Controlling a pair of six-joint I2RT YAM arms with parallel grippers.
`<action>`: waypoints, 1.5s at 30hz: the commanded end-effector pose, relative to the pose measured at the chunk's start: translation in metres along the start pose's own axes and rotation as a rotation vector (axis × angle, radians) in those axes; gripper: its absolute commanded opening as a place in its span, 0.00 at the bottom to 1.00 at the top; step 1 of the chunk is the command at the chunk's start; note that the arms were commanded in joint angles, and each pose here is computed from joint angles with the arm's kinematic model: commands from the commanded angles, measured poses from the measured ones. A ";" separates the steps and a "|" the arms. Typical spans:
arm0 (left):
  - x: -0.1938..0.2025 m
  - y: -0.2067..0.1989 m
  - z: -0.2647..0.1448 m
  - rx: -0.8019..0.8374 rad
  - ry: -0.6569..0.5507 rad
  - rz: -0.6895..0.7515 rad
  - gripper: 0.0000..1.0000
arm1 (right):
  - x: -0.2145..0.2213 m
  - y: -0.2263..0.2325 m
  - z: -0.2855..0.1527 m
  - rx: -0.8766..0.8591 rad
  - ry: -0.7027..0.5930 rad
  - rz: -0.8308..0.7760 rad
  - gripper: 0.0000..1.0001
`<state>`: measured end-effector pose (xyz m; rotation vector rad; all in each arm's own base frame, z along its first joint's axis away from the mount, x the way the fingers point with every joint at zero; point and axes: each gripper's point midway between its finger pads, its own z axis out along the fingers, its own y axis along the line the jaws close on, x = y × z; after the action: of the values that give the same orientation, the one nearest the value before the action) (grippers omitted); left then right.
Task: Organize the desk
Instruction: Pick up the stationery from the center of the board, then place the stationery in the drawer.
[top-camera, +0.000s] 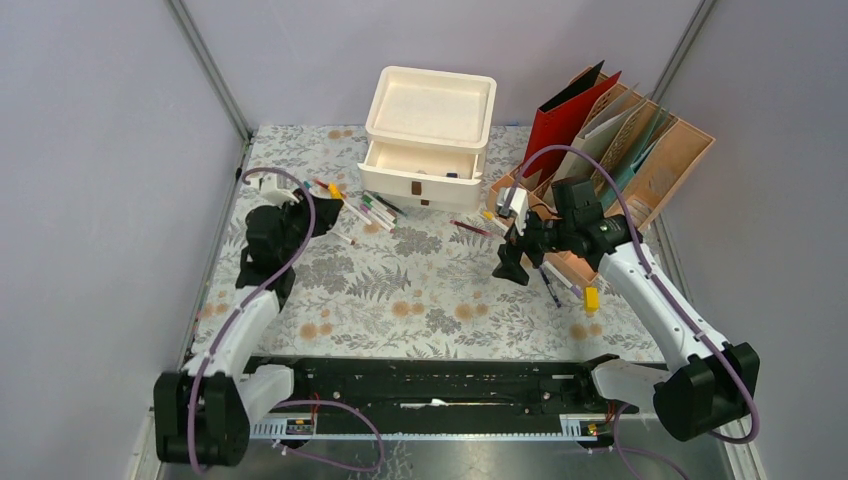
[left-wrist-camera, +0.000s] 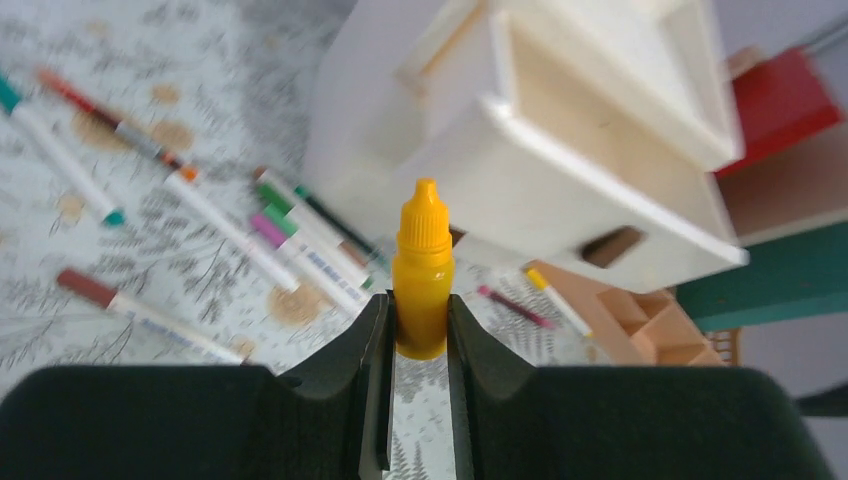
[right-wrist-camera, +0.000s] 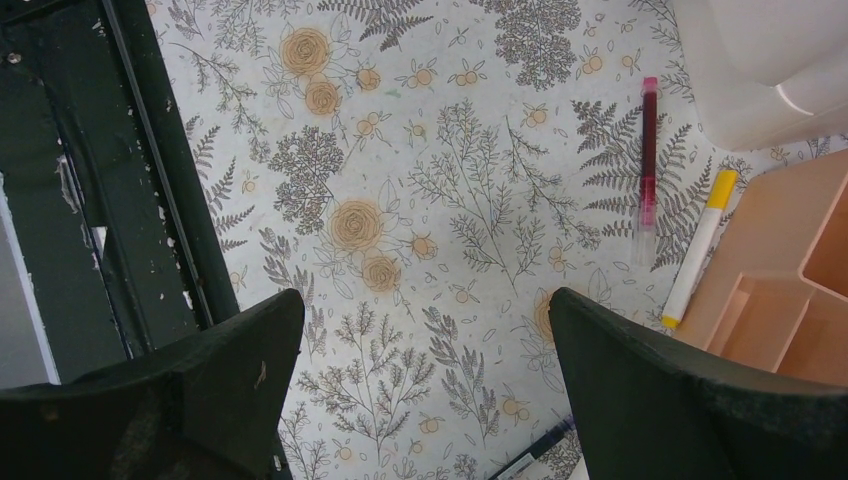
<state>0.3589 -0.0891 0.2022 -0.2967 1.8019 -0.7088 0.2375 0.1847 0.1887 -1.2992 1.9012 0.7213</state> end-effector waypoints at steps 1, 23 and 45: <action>-0.043 -0.060 -0.033 0.255 -0.189 0.131 0.00 | 0.001 -0.002 0.003 -0.019 -0.004 -0.024 1.00; -0.015 -0.205 0.026 0.514 -0.070 0.678 0.00 | 0.009 -0.011 0.002 0.009 0.022 -0.014 1.00; -0.032 -0.182 0.098 0.214 0.026 0.877 0.66 | 0.010 -0.016 -0.001 0.029 0.024 -0.006 1.00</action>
<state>0.4291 -0.2527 0.2600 0.7239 1.7456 -0.2839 0.2459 0.1765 0.1768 -1.3003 1.9378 0.6997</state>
